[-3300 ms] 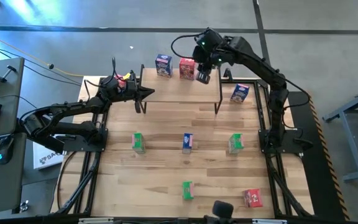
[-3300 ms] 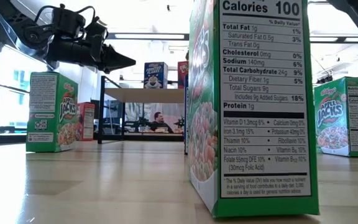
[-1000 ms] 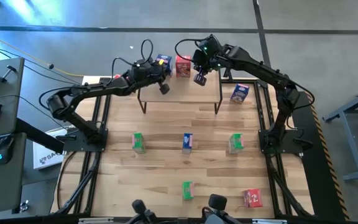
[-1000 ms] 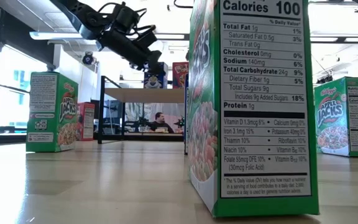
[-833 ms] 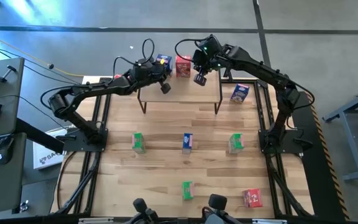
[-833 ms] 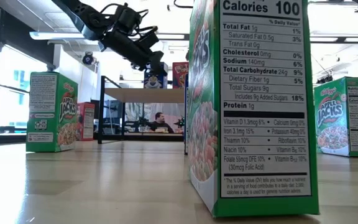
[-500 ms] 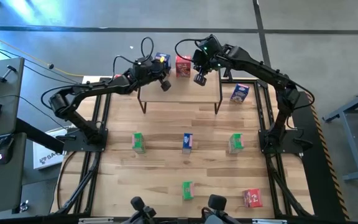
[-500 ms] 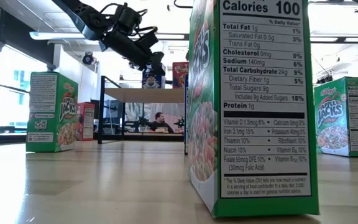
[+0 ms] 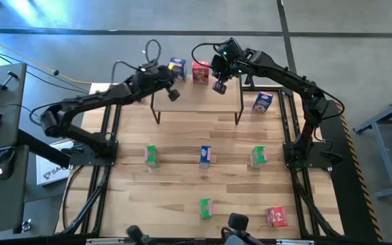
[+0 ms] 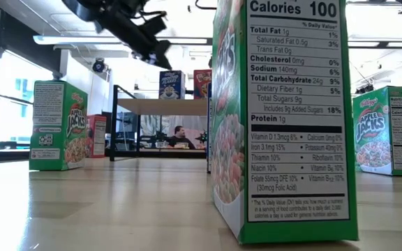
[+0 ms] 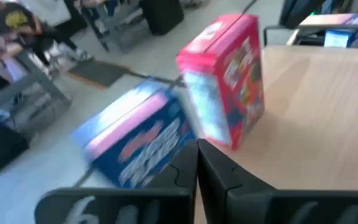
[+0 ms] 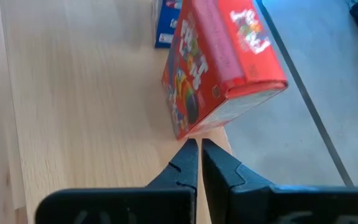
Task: Stack cereal on shelf
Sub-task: Adjust the blue cereal box
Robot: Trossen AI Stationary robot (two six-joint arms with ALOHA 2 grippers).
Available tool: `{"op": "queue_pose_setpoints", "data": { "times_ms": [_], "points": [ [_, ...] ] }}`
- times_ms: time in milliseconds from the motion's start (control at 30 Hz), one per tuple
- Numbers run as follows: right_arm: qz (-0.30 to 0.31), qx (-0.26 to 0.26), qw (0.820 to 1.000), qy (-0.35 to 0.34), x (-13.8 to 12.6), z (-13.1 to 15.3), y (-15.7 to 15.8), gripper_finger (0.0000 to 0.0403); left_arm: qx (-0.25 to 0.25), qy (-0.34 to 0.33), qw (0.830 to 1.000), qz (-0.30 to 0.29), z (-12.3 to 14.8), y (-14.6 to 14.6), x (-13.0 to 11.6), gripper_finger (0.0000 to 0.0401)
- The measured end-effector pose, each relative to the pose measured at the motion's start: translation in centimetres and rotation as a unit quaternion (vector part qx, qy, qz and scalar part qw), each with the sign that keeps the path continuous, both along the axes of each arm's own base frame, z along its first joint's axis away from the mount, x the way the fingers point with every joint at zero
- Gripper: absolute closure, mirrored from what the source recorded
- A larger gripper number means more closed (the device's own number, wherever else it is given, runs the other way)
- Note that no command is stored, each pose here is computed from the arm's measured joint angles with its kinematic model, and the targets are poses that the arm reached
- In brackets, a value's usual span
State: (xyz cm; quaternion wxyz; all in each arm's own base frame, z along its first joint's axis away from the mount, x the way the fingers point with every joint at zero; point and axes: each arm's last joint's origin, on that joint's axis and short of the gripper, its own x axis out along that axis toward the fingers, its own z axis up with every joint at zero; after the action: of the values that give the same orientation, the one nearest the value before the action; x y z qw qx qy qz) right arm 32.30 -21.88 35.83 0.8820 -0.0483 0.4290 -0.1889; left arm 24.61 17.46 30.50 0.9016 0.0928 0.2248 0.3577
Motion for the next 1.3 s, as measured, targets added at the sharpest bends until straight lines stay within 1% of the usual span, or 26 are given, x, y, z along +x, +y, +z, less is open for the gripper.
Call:
{"op": "queue_pose_setpoints", "data": {
  "times_ms": [100,200,267,333,533,667,733,867,1100,1233,1300],
  "points": [
    [0.003,0.002,1.000,0.008,-0.1,-0.1,0.1,0.0403,-0.019,-0.022,1.000,0.007,0.8,0.5,-2.4,0.0401],
    [0.009,0.001,1.000,0.009,-0.1,-0.1,0.1,0.0403,-0.037,-0.045,0.997,0.047,1.0,2.0,-4.7,0.0401],
    [0.013,0.001,1.000,0.009,-0.1,-0.1,0.1,0.0403,-0.047,-0.055,0.996,0.058,0.9,3.2,-5.8,0.0401],
    [0.016,0.001,1.000,0.008,-0.1,-0.1,0.1,0.0403,-0.056,-0.069,0.995,0.053,0.5,4.4,-6.2,0.0401],
    [0.020,0.002,1.000,0.003,0.0,-0.1,0.1,0.0403,-0.106,-0.119,0.987,0.000,-1.7,7.8,-6.2,0.0401],
    [0.020,0.002,1.000,0.003,0.0,-0.1,0.1,0.0403,-0.145,-0.144,0.978,-0.030,-3.0,9.1,-6.0,0.0401],
    [0.020,0.002,1.000,0.003,0.0,-0.1,0.1,0.0403,-0.159,-0.145,0.976,-0.044,-3.4,9.2,-5.8,0.0401],
    [0.021,0.002,1.000,0.003,0.0,-0.1,0.1,0.0403,-0.167,-0.151,0.971,-0.074,-3.3,8.9,-5.5,0.0401],
    [0.022,0.003,1.000,0.003,0.0,-0.1,0.1,0.0403,-0.193,-0.158,0.965,-0.086,-3.5,8.7,-5.4,0.0401],
    [0.022,0.004,1.000,0.004,0.0,-0.1,0.1,0.0403,-0.194,-0.151,0.965,-0.089,-3.3,8.5,-5.6,0.0401],
    [0.022,0.006,1.000,0.005,-0.1,-0.1,0.1,0.0403,-0.185,-0.144,0.968,-0.093,-2.8,8.1,-5.9,0.0401]
  ]
}}
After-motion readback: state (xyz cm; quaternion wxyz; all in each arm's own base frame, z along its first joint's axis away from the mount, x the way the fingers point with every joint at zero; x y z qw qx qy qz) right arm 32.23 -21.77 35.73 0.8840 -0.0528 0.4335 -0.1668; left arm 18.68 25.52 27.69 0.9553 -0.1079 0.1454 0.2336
